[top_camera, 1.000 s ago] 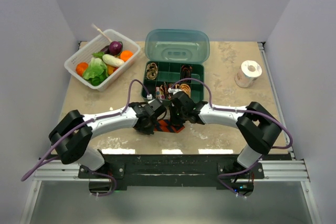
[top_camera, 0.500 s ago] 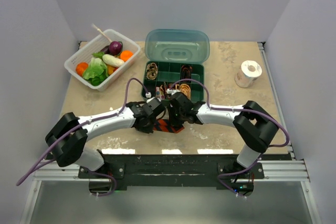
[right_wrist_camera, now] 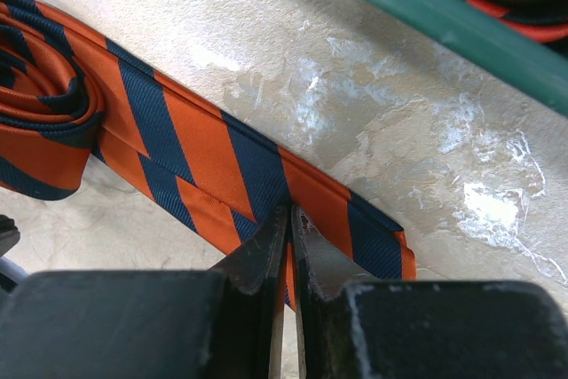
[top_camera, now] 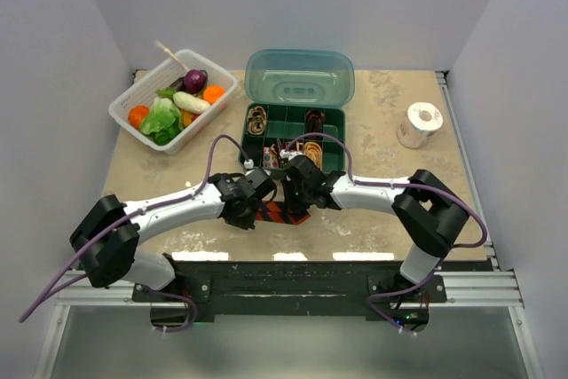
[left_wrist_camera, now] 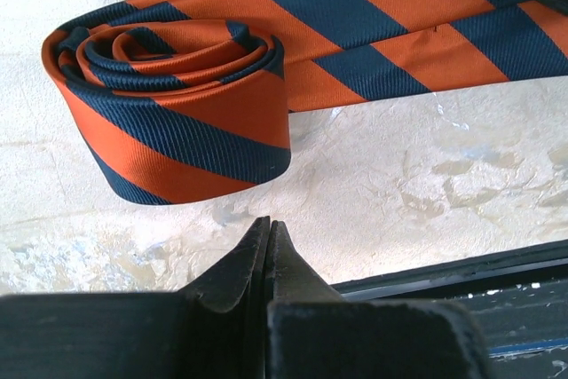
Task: Roll the ties
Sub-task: Roll the tie at the center of the board.
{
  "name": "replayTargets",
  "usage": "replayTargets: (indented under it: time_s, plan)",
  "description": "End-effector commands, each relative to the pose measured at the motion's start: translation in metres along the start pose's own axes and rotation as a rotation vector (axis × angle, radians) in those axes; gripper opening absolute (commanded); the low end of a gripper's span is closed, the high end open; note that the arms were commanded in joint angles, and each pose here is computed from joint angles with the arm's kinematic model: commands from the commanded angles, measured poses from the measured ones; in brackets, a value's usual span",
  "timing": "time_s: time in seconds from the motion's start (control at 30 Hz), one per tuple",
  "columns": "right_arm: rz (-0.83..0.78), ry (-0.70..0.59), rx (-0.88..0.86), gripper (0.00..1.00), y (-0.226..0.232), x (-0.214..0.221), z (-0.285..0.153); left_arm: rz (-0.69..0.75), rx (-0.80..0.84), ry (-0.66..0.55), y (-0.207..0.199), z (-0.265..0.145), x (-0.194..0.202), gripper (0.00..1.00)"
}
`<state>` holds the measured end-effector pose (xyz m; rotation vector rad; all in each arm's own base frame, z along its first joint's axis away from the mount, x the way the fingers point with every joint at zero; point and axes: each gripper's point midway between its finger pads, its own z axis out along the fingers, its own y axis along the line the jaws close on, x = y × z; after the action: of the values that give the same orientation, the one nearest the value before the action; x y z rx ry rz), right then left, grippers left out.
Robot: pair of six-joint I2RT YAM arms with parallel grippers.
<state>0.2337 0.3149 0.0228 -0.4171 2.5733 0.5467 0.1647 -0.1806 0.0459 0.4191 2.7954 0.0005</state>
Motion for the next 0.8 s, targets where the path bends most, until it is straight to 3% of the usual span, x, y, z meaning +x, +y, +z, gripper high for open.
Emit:
replayTargets:
  time_s: [0.0, 0.37, 0.77]
  plan:
    - [-0.015, 0.008, 0.037, 0.10, -0.004, 0.000, 0.000, 0.048, 0.044, 0.002, -0.008, 0.000, 0.001, 0.00]
    - [-0.016, 0.008, 0.040, 0.10, -0.004, -0.001, -0.001, 0.055, -0.070, 0.007, 0.003, 0.024, -0.003, 0.00]
    - [-0.014, 0.011, 0.041, 0.10, -0.006, 0.001, -0.001, -0.004, -0.117, -0.111, 0.002, 0.018, -0.038, 0.00]
